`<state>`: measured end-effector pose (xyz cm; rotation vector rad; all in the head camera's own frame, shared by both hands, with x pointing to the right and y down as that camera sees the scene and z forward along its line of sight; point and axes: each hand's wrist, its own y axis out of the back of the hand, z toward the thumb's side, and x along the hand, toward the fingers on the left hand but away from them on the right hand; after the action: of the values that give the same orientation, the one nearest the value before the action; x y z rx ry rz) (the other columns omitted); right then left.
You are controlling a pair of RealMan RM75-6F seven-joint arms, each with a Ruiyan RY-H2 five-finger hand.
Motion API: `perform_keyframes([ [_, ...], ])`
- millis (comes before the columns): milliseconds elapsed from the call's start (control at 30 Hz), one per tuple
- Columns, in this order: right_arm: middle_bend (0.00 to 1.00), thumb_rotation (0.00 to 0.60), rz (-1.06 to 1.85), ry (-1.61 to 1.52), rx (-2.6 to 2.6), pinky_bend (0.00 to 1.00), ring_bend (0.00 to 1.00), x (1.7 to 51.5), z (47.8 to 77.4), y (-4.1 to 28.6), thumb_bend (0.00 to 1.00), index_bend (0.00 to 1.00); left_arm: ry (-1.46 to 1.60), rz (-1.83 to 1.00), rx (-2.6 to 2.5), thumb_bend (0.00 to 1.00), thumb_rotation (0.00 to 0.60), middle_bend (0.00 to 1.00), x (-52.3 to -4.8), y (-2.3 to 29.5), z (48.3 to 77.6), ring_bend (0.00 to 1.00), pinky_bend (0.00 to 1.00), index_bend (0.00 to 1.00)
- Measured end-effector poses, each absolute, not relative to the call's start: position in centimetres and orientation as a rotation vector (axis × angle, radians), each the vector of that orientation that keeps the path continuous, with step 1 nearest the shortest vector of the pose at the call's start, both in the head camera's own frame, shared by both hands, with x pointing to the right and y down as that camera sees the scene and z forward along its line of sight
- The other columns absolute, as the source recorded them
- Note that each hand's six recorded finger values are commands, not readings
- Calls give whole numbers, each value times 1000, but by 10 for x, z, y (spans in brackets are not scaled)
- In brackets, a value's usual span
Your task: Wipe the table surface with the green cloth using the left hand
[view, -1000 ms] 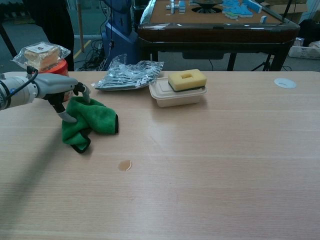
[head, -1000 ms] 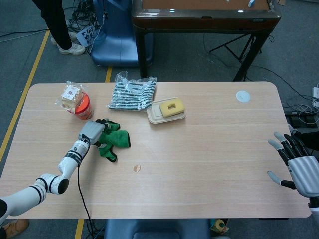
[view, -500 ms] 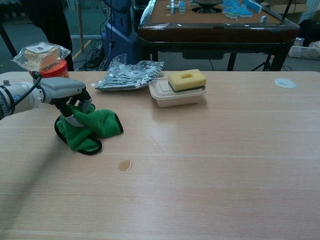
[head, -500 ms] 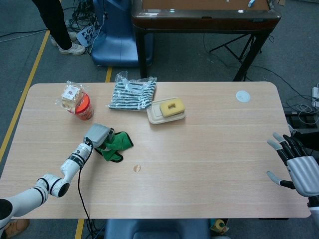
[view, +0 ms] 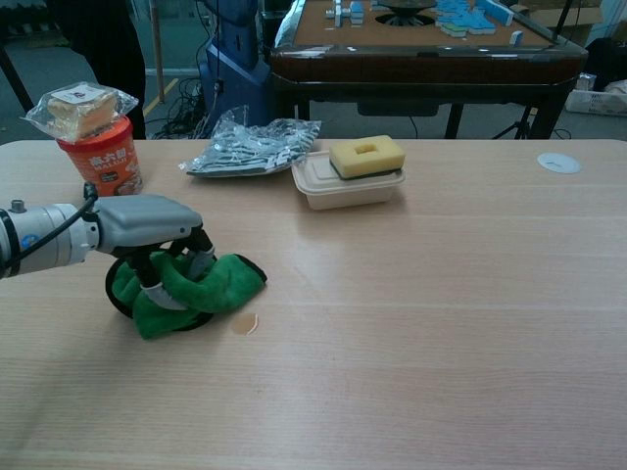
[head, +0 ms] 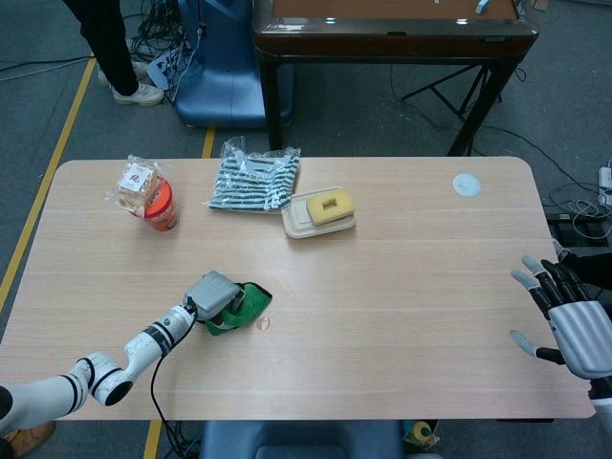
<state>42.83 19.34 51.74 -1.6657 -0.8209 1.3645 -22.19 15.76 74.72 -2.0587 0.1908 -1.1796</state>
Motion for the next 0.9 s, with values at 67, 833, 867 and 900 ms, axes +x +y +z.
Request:
perform_keyframes([
  [67,78,600,1366,-821,-1665,0,0,429,517,194,294,86,165,-1156,-2072,168,600,640,-214,165,747,660,946,606],
  [833,78,600,1362,-835,-1659,0,0,432,514,196,294,87,26,-998,-2120,168,600,640,-162,206,741,657,939,602],
  [867,78,600,1362,-836,-1658,0,0,432,513,196,294,87,30,-1003,-2102,168,600,640,-163,204,742,657,940,602],
  [900,78,600,1362,-837,-1658,0,0,432,513,196,294,86,35,-1011,-2077,168,600,640,-166,199,745,657,940,602],
])
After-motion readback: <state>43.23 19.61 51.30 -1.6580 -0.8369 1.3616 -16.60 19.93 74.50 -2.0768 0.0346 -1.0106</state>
